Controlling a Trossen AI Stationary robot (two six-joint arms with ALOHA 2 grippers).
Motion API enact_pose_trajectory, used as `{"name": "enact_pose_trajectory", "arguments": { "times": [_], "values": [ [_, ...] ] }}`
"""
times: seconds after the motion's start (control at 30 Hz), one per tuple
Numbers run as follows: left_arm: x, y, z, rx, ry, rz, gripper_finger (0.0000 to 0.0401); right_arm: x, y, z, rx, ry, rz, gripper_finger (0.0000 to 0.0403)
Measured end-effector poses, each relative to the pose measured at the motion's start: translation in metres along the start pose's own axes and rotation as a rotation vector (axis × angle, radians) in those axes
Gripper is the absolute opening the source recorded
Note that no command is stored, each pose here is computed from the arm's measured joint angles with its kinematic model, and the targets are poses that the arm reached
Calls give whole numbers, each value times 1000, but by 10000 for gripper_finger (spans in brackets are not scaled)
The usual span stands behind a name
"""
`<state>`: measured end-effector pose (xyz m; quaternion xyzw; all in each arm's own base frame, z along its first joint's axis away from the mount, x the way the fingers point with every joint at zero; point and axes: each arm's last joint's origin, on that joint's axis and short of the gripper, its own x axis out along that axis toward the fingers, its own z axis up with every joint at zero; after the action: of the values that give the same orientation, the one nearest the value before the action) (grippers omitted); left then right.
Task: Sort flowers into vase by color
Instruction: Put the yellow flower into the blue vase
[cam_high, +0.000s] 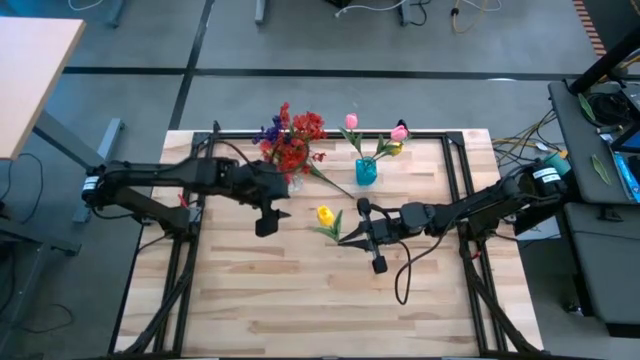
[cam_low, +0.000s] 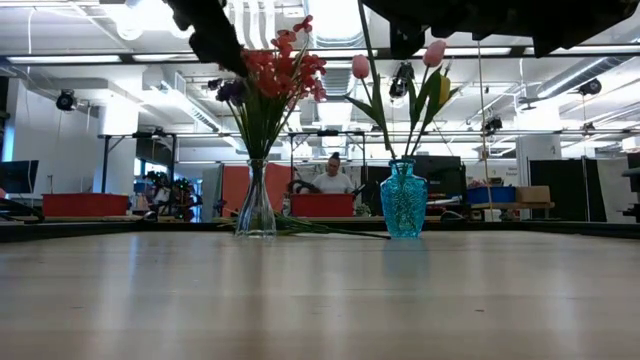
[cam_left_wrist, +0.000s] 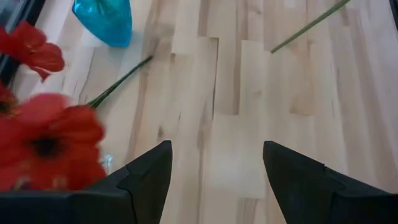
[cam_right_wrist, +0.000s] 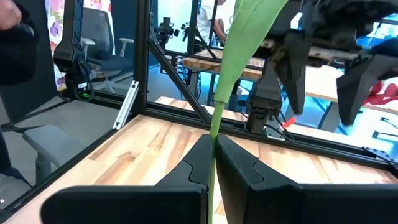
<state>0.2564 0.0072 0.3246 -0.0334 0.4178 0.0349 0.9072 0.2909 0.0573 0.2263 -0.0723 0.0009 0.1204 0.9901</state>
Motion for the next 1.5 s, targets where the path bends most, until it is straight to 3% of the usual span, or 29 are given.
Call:
{"name": "enact_pose_trajectory", "arguments": {
  "times": [0.43, 0.67, 0.83, 0.97, 1.2, 1.37, 1.5],
  "values": [
    [-42, 0, 17, 62, 34, 2, 236, 0, 0, 0, -6, 2, 0, 12],
    [-60, -4, 38, 162, -126, -5, 236, 0, -1, 4, -63, -46, -8, 12],
    [-36, -18, 47, 250, -331, -33, 236, 0, -2, 13, -148, -142, -32, 12],
    [-5, -32, 40, 307, -504, -58, 236, -2, -3, 20, -220, -207, -53, 12],
    [35, -33, 19, 253, -784, -64, 231, -4, -4, 27, -306, -274, -82, 12],
    [55, -37, 19, 263, -827, -131, 230, 0, -7, 38, -364, -300, -135, 12],
    [62, -38, 22, 262, -776, -134, 230, 1, -14, 46, -405, -246, -351, 12]
  ]
}}
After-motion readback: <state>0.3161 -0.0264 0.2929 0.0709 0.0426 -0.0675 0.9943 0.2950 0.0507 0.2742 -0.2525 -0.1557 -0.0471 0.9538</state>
